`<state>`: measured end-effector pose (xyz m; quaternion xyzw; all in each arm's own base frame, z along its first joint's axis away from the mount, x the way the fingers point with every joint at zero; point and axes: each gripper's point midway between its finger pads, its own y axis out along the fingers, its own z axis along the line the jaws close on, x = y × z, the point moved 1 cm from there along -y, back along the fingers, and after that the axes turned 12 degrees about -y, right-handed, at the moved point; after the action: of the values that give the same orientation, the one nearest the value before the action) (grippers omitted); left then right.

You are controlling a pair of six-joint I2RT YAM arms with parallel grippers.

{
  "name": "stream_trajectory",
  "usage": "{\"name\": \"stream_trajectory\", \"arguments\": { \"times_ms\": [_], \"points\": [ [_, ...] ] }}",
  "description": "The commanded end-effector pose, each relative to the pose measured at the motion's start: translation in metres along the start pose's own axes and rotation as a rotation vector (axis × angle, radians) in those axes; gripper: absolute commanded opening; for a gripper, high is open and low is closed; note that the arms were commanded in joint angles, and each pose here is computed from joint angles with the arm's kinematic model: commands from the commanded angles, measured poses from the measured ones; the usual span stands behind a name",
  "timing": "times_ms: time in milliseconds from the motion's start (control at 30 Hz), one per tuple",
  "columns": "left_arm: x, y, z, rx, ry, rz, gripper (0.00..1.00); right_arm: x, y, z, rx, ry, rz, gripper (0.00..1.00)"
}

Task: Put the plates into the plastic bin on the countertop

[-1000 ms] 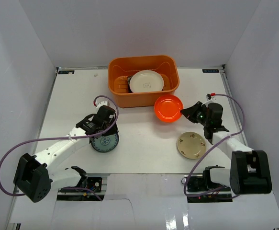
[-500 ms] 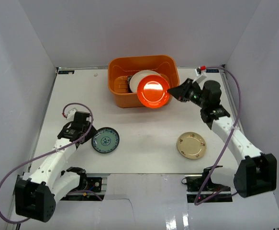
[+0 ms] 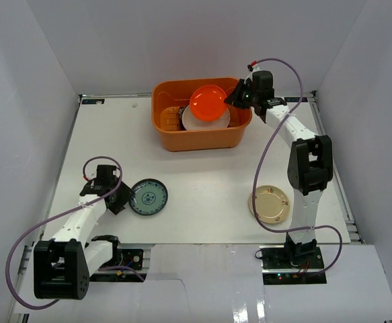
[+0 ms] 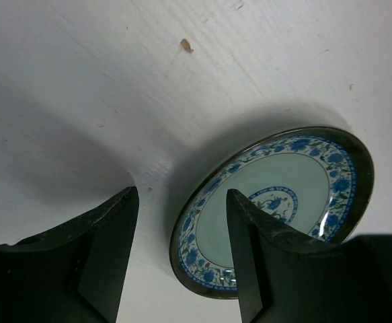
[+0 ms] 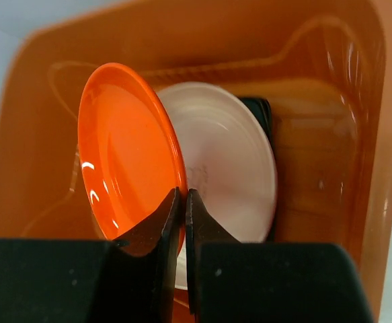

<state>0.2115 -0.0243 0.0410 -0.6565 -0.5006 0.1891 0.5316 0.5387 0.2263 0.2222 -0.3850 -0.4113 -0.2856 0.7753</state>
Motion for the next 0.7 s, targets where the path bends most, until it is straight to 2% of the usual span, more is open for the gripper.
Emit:
{"name": "stream_trajectory", "arguments": {
  "times_ms": [0, 33, 133, 167, 233, 267, 333, 367, 400, 433, 467, 500, 567, 600, 633, 667],
  "points": [
    [-0.007, 0.006, -0.006, -0.050, -0.046, 0.030, 0.65, 0.005, 0.003, 0.006, 0.006, -0.018, 0.009, 0.08],
    [-0.008, 0.008, -0.004, -0.044, -0.048, 0.035, 0.65, 0.004, 0.006, 0.005, 0.006, -0.015, 0.014, 0.10],
    [-0.013, 0.015, 0.001, -0.038, -0.054, 0.047, 0.62, 0.002, 0.011, 0.007, 0.016, -0.014, 0.042, 0.47],
    [-0.013, 0.016, -0.001, -0.049, -0.061, 0.039, 0.61, 0.005, 0.007, 0.010, 0.021, -0.015, 0.038, 0.64],
    [-0.015, 0.019, 0.003, -0.049, -0.065, 0.036, 0.58, 0.013, -0.001, 0.015, 0.038, -0.022, 0.015, 0.72],
    [-0.013, 0.019, 0.001, -0.065, -0.068, 0.024, 0.49, 0.018, -0.012, 0.024, 0.059, -0.028, 0.005, 0.76],
    [-0.013, 0.019, 0.003, -0.073, -0.072, 0.015, 0.40, 0.023, -0.026, 0.029, 0.072, -0.036, -0.011, 0.80],
    [-0.011, 0.018, 0.000, -0.085, -0.071, 0.009, 0.23, 0.038, -0.048, 0.041, 0.089, -0.056, -0.052, 0.80],
    [-0.009, 0.015, -0.002, -0.103, -0.067, -0.001, 0.12, 0.009, -0.054, 0.032, 0.075, -0.031, -0.002, 0.80],
    [-0.009, 0.013, -0.004, -0.114, -0.066, -0.005, 0.04, 0.010, -0.064, 0.036, 0.089, -0.040, -0.042, 0.80],
    [-0.008, 0.012, -0.006, -0.126, -0.064, -0.008, 0.00, 0.022, -0.092, 0.049, 0.117, -0.055, -0.107, 0.80],
    [-0.008, 0.006, -0.012, -0.166, -0.058, -0.006, 0.00, -0.025, -0.096, 0.036, 0.100, -0.003, -0.034, 0.80],
    [-0.007, -0.003, -0.022, -0.223, -0.036, 0.003, 0.00, -0.031, -0.129, 0.045, 0.119, -0.017, -0.093, 0.79],
    [-0.005, -0.013, -0.031, -0.279, -0.023, -0.011, 0.00, -0.047, -0.137, 0.040, 0.103, 0.001, -0.077, 0.78],
    [-0.008, -0.022, -0.040, -0.333, 0.001, 0.011, 0.00, -0.089, -0.145, 0.029, 0.072, 0.033, -0.012, 0.77],
    [-0.005, -0.034, -0.052, -0.391, 0.015, 0.006, 0.00, -0.090, -0.164, 0.032, 0.063, 0.025, -0.045, 0.77]
  ]
}}
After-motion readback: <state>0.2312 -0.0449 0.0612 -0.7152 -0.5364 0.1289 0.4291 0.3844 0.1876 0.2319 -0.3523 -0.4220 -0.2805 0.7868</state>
